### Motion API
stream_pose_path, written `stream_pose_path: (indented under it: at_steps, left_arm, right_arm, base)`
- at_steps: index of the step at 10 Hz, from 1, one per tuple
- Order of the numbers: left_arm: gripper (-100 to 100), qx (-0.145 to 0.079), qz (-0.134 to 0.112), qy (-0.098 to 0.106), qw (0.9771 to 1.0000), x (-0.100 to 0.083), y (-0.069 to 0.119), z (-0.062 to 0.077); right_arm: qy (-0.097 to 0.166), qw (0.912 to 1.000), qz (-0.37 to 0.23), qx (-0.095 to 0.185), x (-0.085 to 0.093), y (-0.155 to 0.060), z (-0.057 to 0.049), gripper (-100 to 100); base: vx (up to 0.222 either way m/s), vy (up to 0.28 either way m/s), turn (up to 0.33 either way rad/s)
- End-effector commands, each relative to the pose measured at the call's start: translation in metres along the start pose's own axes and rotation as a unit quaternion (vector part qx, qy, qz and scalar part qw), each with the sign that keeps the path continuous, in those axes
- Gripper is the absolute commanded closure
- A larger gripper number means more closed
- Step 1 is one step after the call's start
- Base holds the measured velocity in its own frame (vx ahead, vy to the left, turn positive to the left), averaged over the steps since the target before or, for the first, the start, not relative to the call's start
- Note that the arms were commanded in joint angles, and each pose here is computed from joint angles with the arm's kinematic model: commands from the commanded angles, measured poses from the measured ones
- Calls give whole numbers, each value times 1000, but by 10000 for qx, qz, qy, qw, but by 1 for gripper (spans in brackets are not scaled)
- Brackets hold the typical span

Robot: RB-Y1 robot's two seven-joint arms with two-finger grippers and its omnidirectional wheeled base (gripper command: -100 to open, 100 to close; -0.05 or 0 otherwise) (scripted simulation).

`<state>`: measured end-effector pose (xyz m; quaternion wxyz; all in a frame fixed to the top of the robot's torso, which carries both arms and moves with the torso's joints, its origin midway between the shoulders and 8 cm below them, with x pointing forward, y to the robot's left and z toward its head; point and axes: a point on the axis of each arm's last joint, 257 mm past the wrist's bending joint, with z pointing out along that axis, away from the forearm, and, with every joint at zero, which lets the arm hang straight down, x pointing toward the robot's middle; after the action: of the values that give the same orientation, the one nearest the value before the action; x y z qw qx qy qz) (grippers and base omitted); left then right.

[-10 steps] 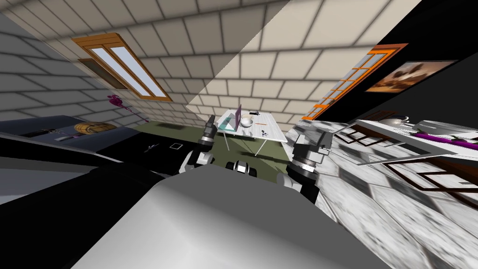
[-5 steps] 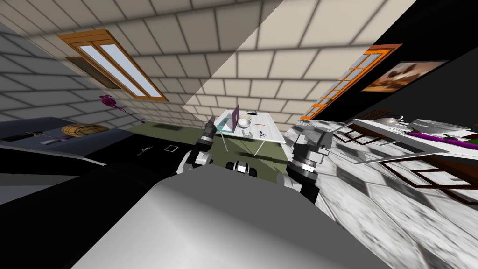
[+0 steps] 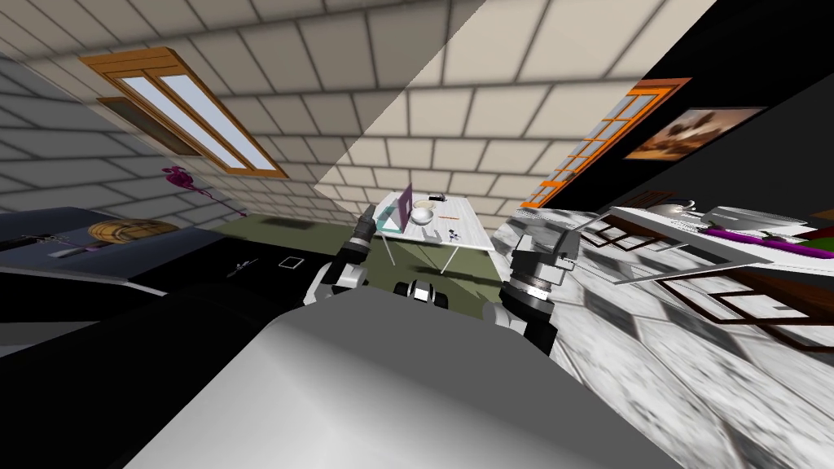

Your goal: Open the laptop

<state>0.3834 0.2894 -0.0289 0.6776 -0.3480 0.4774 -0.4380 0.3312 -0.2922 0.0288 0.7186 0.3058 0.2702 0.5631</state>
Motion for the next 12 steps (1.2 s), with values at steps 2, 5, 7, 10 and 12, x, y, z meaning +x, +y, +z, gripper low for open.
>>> stream_pose_path:
  at_steps: [2, 5, 7, 10, 12]
  left_arm:
    - [-100, -406, 138, 46, 9991, -4, 22, -1]
    - [-100, -796, 318, 126, 9962, -7, 43, -5]
    - [-100, -1057, 477, 197, 9931, -10, 57, -9]
    - [-100, -1409, 726, 292, 9869, -16, 73, -14]
    - [-100, -1571, 876, 337, 9831, -20, 77, -17]
  right_arm:
    - [0, 10000, 0, 0, 0, 0, 0, 0]
    - [0, 10000, 0, 0, 0, 0, 0, 0]
    - [0, 10000, 0, 0, 0, 0, 0, 0]
    - [0, 10000, 0, 0, 0, 0, 0, 0]
    - [0, 10000, 0, 0, 0, 0, 0, 0]
  base:
    - [56, -51, -35]
    - [56, -39, -34]
    - [62, -42, -43]
    - [68, -56, -39]
    - [67, -53, -39]
